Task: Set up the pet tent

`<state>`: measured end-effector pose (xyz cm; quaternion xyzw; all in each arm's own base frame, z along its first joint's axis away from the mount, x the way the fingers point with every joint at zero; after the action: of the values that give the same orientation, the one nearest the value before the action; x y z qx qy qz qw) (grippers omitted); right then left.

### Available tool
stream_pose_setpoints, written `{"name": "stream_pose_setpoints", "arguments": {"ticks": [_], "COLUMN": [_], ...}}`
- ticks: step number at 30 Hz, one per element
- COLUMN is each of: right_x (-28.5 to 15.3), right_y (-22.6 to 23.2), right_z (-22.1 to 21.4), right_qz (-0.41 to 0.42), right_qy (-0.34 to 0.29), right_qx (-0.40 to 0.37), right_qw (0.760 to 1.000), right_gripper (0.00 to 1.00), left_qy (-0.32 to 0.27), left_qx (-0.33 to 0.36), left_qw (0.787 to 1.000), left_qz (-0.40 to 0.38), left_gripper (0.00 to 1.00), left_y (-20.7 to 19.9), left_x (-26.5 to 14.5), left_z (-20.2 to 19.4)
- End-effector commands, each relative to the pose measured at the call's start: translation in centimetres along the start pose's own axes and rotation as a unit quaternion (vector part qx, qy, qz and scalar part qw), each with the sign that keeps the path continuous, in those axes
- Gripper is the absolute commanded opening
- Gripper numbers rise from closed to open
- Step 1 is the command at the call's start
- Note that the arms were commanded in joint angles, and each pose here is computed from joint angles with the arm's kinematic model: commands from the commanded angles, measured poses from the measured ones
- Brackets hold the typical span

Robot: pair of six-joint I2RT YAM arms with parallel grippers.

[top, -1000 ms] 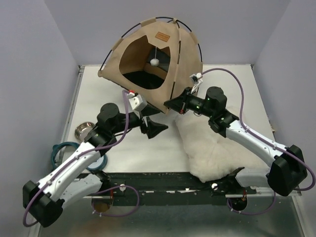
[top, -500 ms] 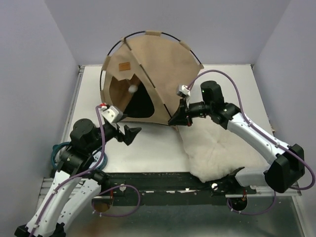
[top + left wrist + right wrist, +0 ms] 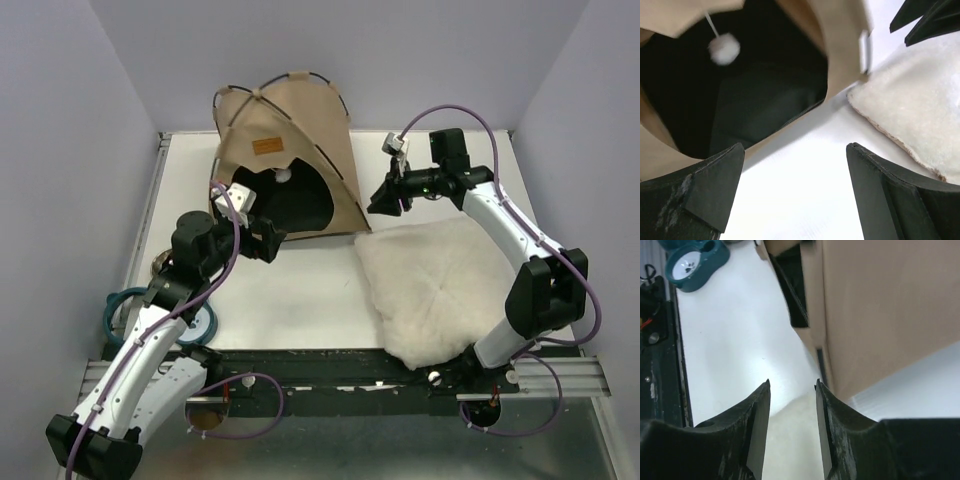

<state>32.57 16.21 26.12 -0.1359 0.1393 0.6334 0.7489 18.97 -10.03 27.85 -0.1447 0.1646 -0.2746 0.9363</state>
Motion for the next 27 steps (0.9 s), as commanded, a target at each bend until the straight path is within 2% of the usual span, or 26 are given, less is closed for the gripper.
{"name": "stream_pose_setpoints", "arguments": {"ticks": [1, 5, 6, 8, 10, 13, 16, 18, 20, 22, 27], "right_x": [0.0, 1.1, 1.2, 1.0, 0.2, -2.1, -5.2, -6.6, -6.9, -6.2, -2.5], "right_y": [-1.4, -2.9, -3.1, -3.2, -2.6, -1.9, -1.0, -0.3, 0.5, 0.9, 1.0], "right_z": [-2.0, -2.7, -2.6, -2.2, -1.5, -1.1, -1.9, -2.0, -1.4, -0.5, 0.8], "right_qz": [-0.048, -0.042, -0.045, -0.051, -0.057, -0.093, -0.111, -0.121, -0.126, -0.123, -0.103], "right_qy": [0.032, 0.043, 0.040, 0.036, 0.038, 0.055, 0.116, 0.144, 0.134, 0.111, 0.111], "right_qx": [0.014, 0.037, 0.035, 0.034, 0.036, 0.055, 0.059, 0.051, 0.064, 0.080, 0.051], "right_qw": [0.998, 0.997, 0.998, 0.997, 0.997, 0.993, 0.985, 0.981, 0.981, 0.983, 0.987], "right_gripper": [0.47, 0.57, 0.66, 0.73, 0.76, 0.81, 0.84, 0.86, 0.87, 0.89, 0.87], "left_qy": [-0.036, -0.042, -0.043, -0.035, 0.002, 0.079, 0.120, 0.097, 0.036, -0.027, -0.123], "left_qx": [-0.023, -0.034, -0.028, -0.004, 0.036, 0.058, 0.031, 0.005, 0.002, 0.013, 0.036], "left_qw": [0.999, 0.999, 0.999, 0.999, 0.996, 0.982, 0.980, 0.988, 0.995, 0.999, 0.989], "left_qz": [0.001, 0.009, 0.006, -0.022, -0.087, -0.164, -0.159, -0.124, -0.090, -0.041, 0.075], "left_gripper": [0.99, 0.99, 0.99, 0.98, 0.98, 0.96, 0.96, 0.96, 0.97, 0.98, 0.98], "left_y": [-0.1, 0.1, 0.1, -0.4, -1.4, -2.1, -1.9, -1.5, -1.1, -0.4, 3.6], "left_x": [0.7, 0.8, 0.7, 0.4, 0.0, -0.6, -0.5, -0.3, 0.0, 0.4, 0.6], "left_z": [1.0, 1.0, 1.2, 1.6, 1.5, -0.2, -1.6, -1.4, 0.4, 3.2, 11.7]}}
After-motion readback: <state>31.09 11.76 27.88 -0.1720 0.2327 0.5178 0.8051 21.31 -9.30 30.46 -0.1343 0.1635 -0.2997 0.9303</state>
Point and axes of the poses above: each gripper's point midway between its finger pads, its own x axis out along the fingers, its own y axis along the line the jaws close on, z = x × y, the point moved 9 cm from there along -x, back along the fingers, and after that the axes turned 14 degrees about -x, right-handed, at the moved point
